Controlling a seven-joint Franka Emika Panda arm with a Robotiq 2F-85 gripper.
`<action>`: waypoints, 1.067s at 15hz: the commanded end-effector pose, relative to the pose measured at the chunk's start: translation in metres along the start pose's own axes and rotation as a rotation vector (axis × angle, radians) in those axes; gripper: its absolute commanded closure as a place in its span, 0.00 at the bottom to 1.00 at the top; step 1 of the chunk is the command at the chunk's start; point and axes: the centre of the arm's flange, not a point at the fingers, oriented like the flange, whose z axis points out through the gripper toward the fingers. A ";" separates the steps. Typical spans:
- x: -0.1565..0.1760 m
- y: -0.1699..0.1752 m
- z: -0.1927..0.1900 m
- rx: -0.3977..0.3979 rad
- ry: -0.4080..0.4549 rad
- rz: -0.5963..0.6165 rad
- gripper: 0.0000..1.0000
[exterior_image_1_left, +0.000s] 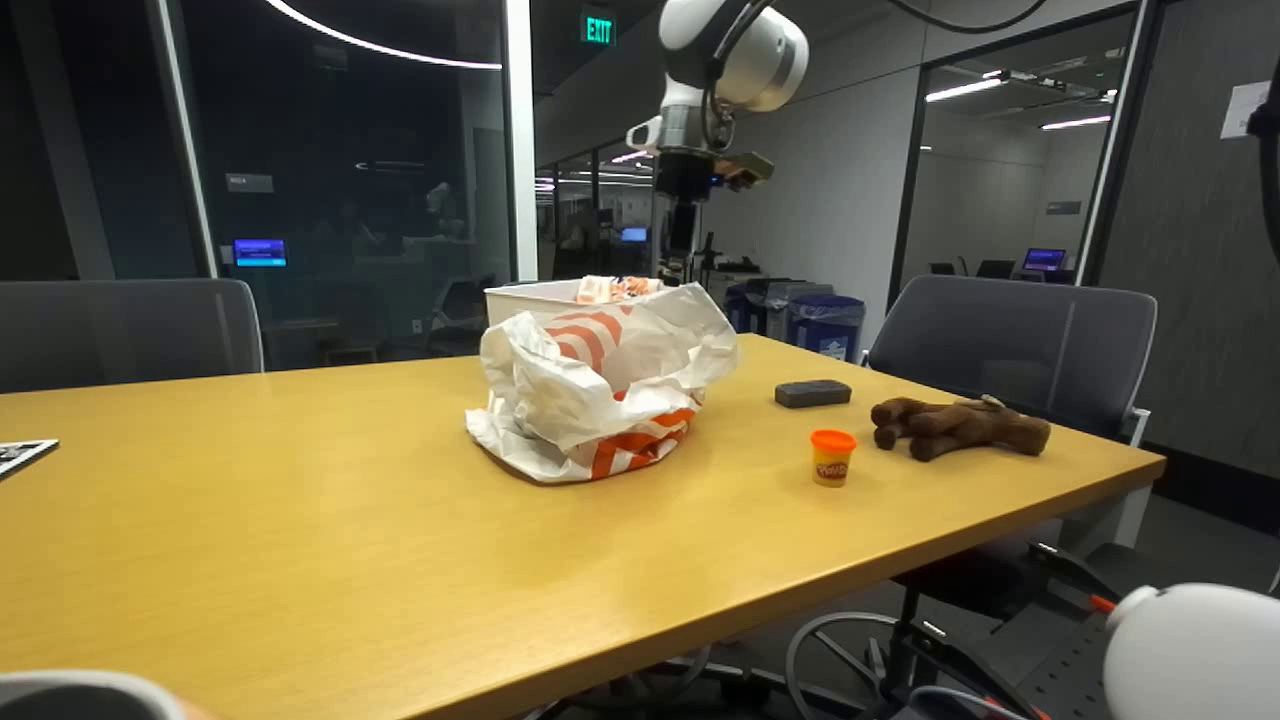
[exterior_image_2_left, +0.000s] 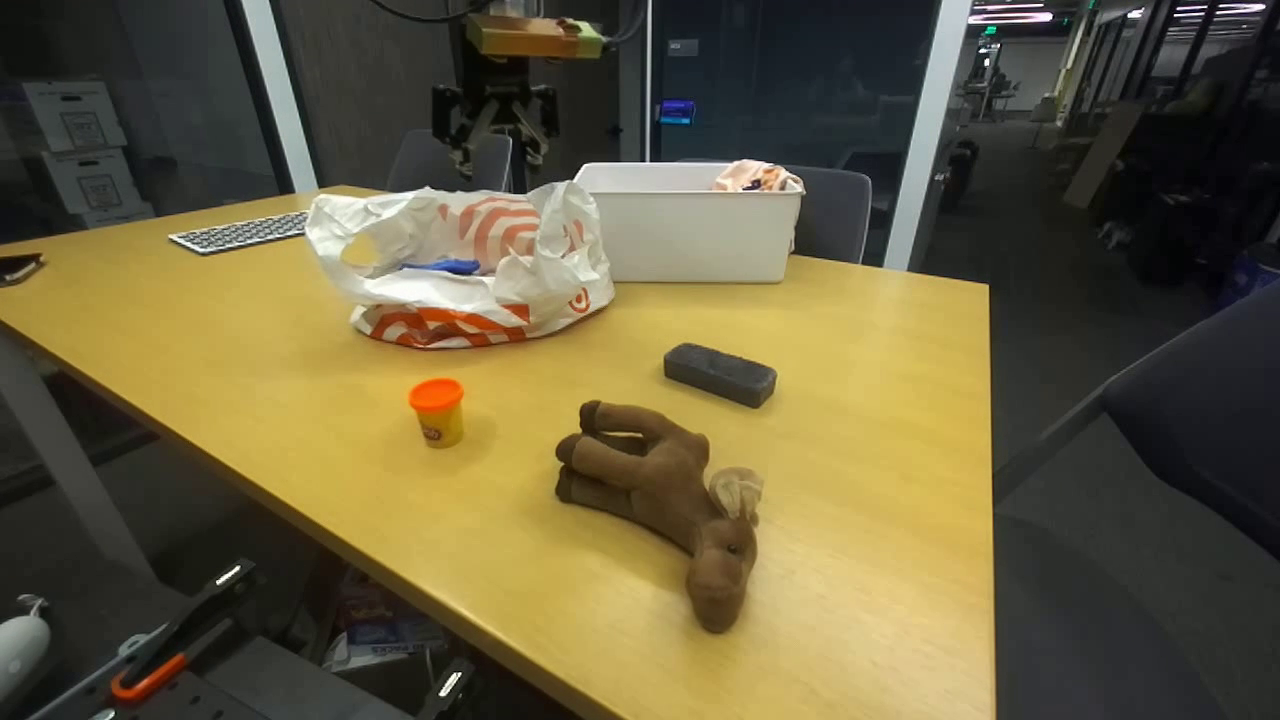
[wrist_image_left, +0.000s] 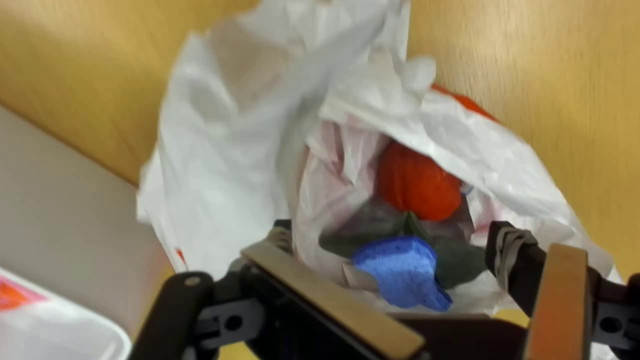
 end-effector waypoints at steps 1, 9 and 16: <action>-0.098 -0.008 -0.019 -0.017 0.033 0.199 0.00; -0.214 -0.006 0.014 0.042 0.177 0.305 0.00; -0.221 -0.005 0.045 0.104 0.125 0.298 0.00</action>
